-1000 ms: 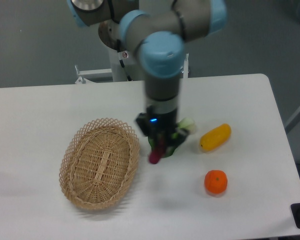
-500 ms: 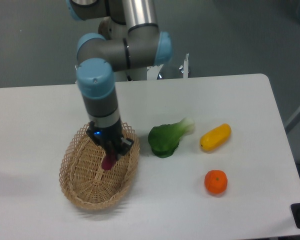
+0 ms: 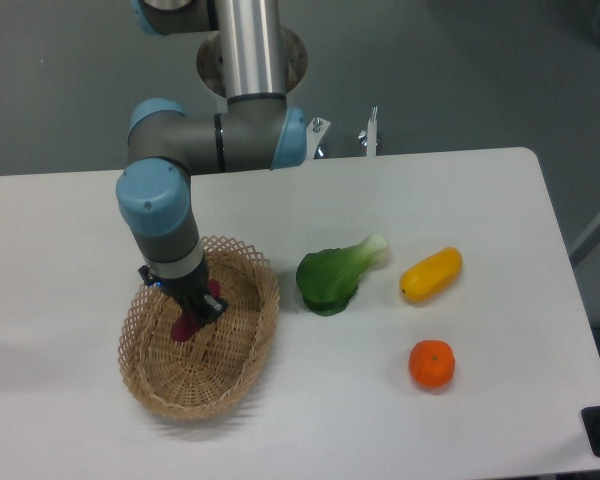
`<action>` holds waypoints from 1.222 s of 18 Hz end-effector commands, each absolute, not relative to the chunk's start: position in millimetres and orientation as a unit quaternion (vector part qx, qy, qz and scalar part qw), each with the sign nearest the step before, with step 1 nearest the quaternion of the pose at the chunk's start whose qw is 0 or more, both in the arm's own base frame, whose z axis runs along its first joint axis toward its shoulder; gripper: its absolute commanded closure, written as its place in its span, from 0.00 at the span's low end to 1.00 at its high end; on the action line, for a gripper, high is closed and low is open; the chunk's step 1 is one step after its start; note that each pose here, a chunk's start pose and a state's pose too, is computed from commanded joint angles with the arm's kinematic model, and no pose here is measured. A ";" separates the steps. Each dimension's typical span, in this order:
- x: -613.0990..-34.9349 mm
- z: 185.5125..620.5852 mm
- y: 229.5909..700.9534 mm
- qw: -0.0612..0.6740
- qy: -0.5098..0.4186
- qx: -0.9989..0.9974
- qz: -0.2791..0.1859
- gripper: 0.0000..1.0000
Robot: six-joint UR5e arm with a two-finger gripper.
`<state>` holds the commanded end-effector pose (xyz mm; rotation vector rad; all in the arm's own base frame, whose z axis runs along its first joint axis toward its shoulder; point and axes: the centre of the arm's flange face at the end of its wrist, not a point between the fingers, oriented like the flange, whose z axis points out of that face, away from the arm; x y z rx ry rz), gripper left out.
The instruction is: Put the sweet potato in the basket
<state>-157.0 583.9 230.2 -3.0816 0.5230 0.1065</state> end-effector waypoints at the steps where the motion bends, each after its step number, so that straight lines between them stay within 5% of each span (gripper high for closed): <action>1: -155.0 228.7 583.8 0.003 0.169 -0.985 0.037 0.70; 5: -154.7 229.7 584.6 0.004 0.169 -0.985 0.040 0.63; 7: -156.1 234.7 586.6 0.013 0.167 -0.985 0.048 0.40; 8: -157.5 241.6 587.4 0.019 0.168 -0.984 0.053 0.15; 9: -158.3 246.1 588.9 0.022 0.168 -0.984 0.056 0.03; 15: -173.2 287.0 593.3 0.054 0.151 -0.984 0.081 0.00; 22: -262.3 366.3 583.9 0.113 0.061 -0.984 0.124 0.00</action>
